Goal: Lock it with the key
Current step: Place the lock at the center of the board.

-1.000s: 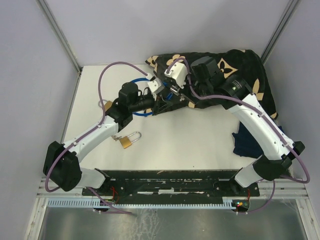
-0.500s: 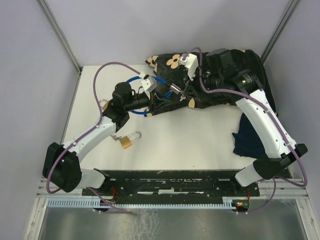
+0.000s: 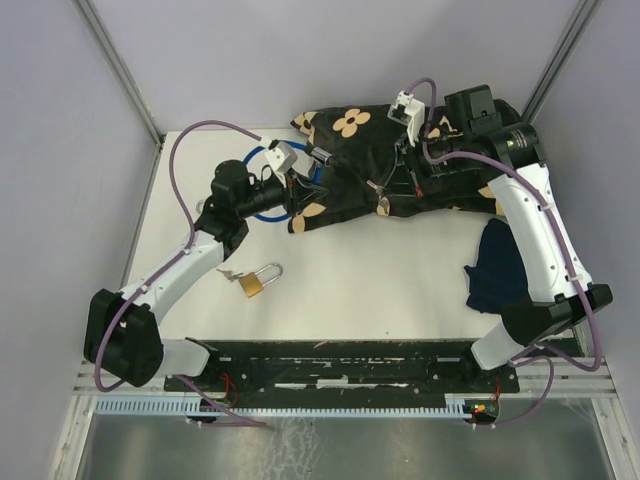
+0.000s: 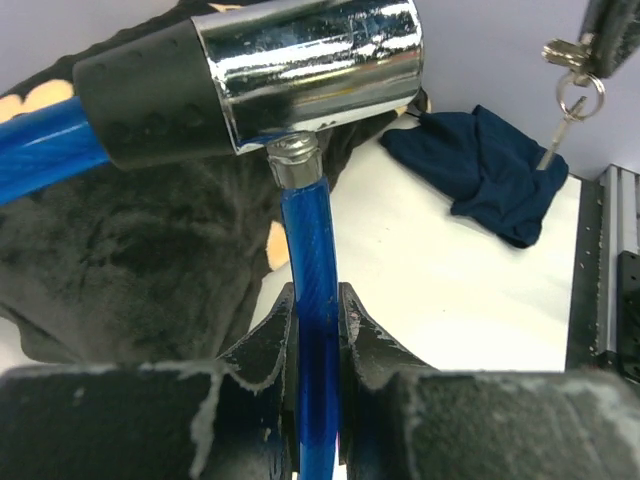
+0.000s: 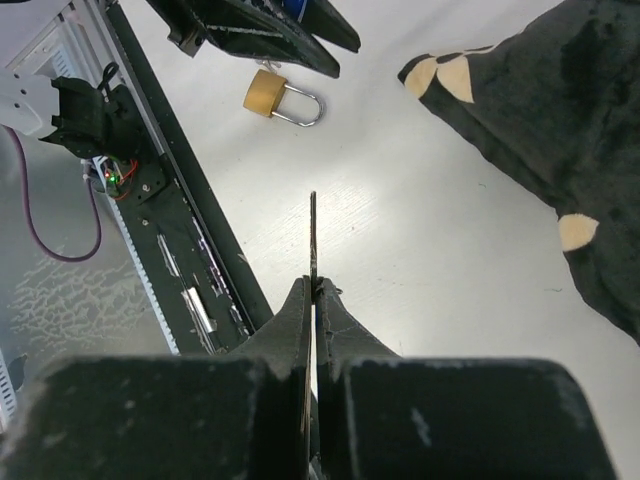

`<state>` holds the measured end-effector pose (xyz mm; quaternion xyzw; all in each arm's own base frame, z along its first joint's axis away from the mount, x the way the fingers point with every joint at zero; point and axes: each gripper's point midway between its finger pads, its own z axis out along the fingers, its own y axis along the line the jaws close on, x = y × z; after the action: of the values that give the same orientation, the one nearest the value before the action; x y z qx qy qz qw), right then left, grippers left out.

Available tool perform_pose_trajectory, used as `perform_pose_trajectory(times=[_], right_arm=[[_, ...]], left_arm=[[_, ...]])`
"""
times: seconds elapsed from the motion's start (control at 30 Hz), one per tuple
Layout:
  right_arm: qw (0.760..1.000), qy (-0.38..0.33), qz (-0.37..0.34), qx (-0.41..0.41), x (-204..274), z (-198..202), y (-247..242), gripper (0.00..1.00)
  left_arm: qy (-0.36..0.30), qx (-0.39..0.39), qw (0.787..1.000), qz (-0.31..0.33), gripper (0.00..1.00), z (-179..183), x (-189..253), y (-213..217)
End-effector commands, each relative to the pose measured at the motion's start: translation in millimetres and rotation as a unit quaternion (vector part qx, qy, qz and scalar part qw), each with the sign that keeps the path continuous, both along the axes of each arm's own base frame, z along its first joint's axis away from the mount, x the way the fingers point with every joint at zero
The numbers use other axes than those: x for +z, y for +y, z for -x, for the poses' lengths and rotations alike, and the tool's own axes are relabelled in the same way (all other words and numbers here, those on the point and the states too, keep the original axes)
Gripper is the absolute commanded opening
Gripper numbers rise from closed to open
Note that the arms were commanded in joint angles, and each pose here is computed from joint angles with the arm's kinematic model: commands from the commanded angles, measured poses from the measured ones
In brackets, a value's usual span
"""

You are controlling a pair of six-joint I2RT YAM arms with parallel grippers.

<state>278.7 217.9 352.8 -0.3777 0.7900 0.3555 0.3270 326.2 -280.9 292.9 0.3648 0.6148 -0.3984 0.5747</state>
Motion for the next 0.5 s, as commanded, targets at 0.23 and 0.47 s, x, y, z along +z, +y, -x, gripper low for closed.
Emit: perform_pose_trajectory(times=[0.23,0.47], right_arm=[[0.997,-0.052,0.049,-0.029,-20,5,-23,0.02],[0.997,0.003,0.037,-0.064,-105,-10,-19,0.02]], left_arm=[[-0.006,0.008,0.999,0.035,0.03,11,25,6],[0.157,0.035,0.986,0.037,0.03,33,-25,15]])
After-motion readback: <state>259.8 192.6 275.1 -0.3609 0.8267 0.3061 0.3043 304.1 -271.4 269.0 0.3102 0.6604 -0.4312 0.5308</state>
